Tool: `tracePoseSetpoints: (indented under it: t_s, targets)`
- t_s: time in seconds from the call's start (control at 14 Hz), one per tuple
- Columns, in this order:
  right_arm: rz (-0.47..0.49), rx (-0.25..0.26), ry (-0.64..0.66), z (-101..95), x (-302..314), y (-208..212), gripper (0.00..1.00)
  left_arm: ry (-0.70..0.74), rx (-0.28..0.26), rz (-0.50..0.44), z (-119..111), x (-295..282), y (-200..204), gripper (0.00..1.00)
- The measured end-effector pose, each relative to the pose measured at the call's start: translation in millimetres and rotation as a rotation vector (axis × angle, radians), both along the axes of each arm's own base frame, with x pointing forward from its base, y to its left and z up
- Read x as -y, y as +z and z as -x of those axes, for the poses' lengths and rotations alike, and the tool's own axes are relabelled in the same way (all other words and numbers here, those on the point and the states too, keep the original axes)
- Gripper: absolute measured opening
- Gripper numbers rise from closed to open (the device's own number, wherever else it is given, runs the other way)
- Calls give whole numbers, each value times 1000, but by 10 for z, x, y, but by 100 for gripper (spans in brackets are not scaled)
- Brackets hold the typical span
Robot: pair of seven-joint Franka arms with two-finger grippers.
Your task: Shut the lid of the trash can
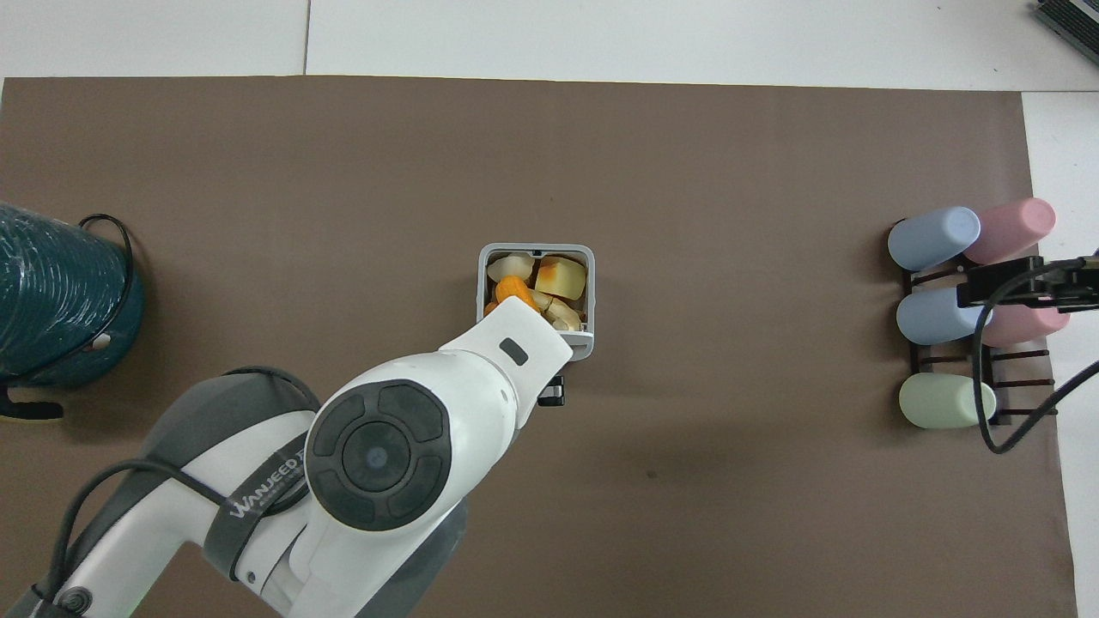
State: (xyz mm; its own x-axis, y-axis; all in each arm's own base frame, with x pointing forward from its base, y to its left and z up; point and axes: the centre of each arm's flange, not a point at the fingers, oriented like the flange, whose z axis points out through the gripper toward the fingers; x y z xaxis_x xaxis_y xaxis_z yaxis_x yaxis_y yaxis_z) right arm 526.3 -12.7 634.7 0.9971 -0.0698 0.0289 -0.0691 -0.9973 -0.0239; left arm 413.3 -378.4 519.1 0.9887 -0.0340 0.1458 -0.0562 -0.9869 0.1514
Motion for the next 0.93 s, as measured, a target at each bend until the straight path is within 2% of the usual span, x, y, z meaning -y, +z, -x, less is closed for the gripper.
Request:
tracePoseSetpoints:
  t_s: [0.36, 0.64, 0.93]
  targets:
    - [0, 0, 0, 0, 0, 0, 100, 42, 58, 78, -156, 142, -275, 13]
    - [0, 0, 0, 0, 0, 0, 100, 126, 118, 190, -520, 91, -480, 13]
    - [0, 0, 0, 0, 0, 0, 100, 182, 154, 219, -770, -98, -552, 11]
